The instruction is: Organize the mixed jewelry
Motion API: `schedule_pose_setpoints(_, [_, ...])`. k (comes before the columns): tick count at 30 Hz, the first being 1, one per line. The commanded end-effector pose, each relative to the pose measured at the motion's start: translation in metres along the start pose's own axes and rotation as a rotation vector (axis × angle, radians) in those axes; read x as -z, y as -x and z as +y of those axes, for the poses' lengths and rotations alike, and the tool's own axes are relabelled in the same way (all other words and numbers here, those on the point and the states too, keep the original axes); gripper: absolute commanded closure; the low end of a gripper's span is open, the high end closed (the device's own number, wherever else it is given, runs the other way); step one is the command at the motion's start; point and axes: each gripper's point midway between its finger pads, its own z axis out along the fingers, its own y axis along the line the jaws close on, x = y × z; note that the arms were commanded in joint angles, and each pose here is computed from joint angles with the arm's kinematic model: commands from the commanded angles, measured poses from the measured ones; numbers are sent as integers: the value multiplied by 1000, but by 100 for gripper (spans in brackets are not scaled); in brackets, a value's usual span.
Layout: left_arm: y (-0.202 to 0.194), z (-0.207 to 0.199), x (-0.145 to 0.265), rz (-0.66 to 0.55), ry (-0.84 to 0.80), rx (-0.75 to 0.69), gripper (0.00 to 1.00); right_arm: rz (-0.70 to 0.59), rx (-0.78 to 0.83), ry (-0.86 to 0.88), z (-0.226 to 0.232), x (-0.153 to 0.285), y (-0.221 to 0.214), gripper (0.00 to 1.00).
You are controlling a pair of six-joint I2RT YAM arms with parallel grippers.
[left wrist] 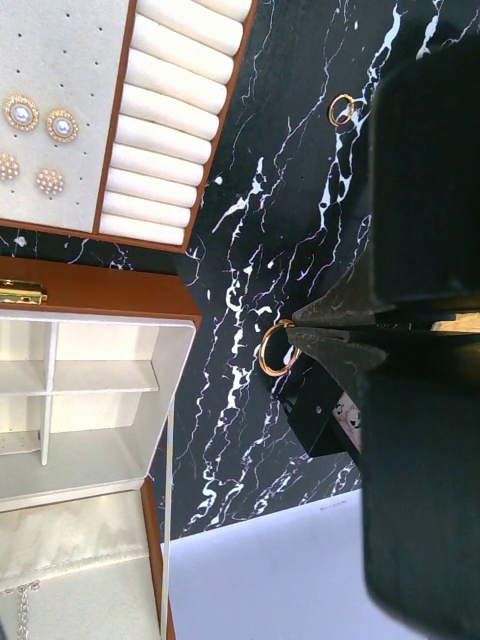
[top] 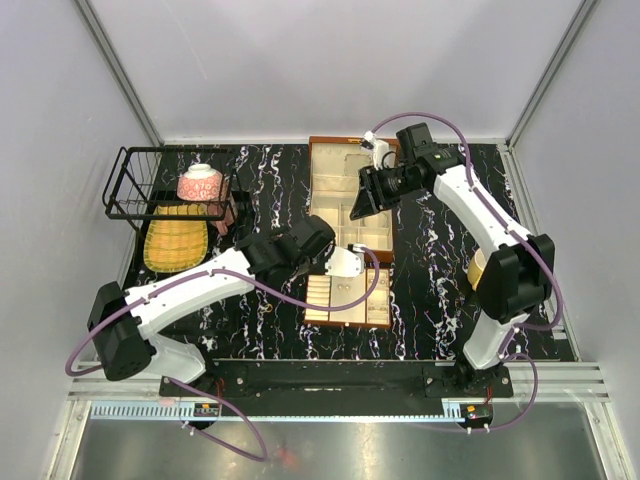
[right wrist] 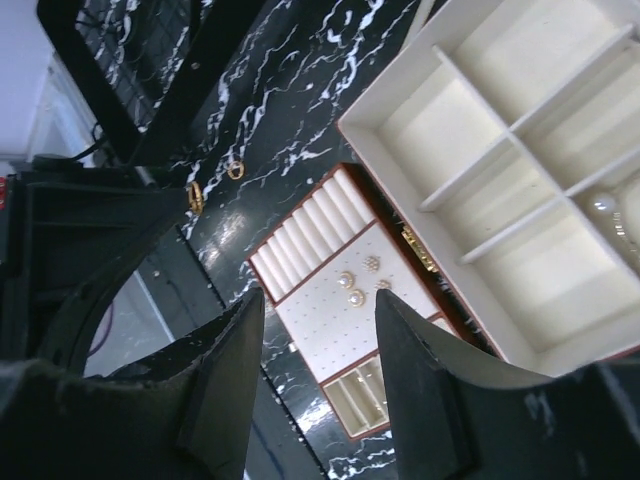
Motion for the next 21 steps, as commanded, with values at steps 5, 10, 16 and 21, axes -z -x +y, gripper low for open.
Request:
schedule_pose_setpoints(5, [21,26,9,-44,81,5,100,9,-46,163,36,-12,12,46])
schedule_pose_setpoints(10, [22,22,8,-56,66,5,100,39,-63,198,49,-26,11,47])
schedule_pose_setpoints(16, [23,19,7,-60,57,9,100,81,-72,219,57,-45,5,50])
schedule_pose_setpoints(21, [23,20,9,-66,60,12,100,102,-76,229,60,-54,1,51])
